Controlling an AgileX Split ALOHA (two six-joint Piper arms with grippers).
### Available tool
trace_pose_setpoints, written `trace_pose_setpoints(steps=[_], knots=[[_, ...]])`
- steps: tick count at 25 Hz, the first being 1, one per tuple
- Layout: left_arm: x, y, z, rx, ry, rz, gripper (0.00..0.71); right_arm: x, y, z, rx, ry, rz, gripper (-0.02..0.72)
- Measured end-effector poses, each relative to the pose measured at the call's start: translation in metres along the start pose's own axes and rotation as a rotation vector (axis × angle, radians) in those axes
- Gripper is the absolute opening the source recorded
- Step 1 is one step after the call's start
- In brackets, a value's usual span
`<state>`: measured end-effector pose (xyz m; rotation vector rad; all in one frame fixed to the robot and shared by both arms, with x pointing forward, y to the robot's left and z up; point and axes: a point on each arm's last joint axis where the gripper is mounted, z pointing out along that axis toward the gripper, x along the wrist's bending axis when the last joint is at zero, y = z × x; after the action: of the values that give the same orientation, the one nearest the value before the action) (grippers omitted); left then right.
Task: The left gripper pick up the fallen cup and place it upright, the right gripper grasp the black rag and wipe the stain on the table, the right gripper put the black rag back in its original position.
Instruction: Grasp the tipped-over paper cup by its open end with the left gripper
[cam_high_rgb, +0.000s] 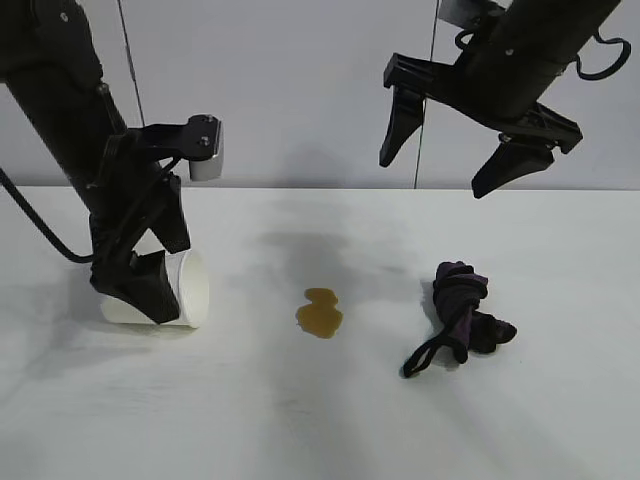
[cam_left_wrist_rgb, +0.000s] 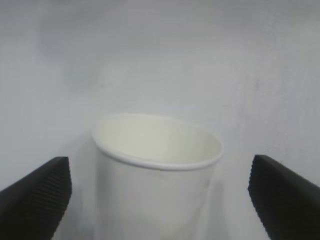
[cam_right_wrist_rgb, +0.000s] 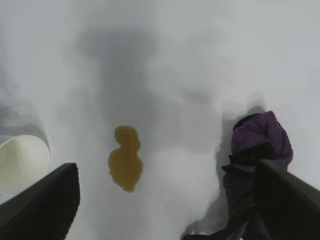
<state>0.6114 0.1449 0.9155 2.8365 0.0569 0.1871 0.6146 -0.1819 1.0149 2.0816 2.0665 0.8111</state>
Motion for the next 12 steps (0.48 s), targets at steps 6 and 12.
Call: trace_pose_setpoints(steps=[6,12], knots=[[0.002,-0.002,0.009,0.003,0.01,0.0,0.636,0.0,0.0,0.0,0.0,0.0,0.0,0.652],[0.002,-0.004,0.016,0.005,0.021,0.01,0.584,0.0,0.0,0.0,0.0,0.0,0.0,0.652]])
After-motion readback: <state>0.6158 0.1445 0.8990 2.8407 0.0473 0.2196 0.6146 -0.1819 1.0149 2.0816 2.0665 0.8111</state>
